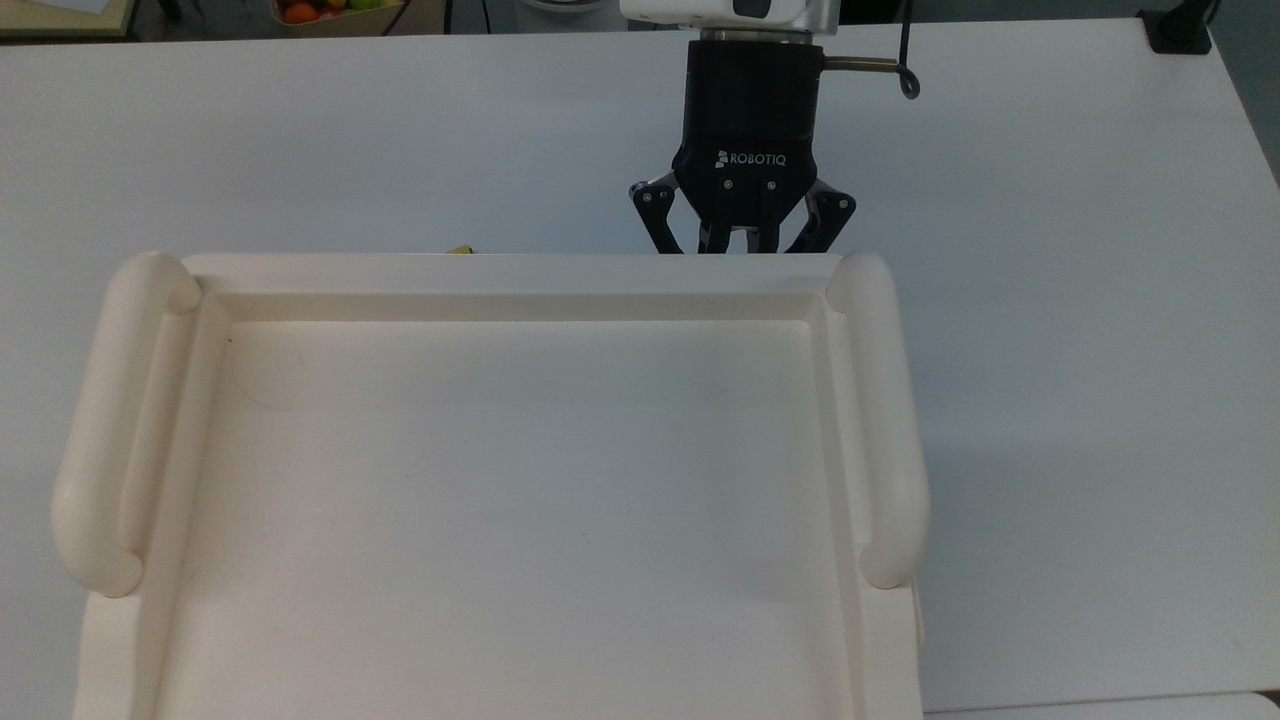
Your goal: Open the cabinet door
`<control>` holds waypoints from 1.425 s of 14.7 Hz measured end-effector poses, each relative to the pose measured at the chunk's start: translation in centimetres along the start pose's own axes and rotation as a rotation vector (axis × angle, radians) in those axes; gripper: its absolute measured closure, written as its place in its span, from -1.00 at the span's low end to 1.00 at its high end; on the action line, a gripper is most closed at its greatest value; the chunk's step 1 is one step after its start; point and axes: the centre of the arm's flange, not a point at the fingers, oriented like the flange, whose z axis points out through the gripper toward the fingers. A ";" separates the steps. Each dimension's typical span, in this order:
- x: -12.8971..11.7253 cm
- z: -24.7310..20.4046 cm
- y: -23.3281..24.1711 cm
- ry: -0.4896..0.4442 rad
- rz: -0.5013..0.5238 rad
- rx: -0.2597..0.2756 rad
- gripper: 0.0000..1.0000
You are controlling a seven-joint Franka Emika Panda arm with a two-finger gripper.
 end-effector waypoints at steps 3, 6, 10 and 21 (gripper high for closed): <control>0.0 0.0 0.2 0.000 0.014 -0.002 0.70; 0.0 0.0 0.1 0.001 0.025 -0.002 0.70; 0.0 -0.1 0.2 -0.002 0.030 -0.002 0.70; -1.0 -2.0 0.2 -0.077 0.057 -0.020 0.68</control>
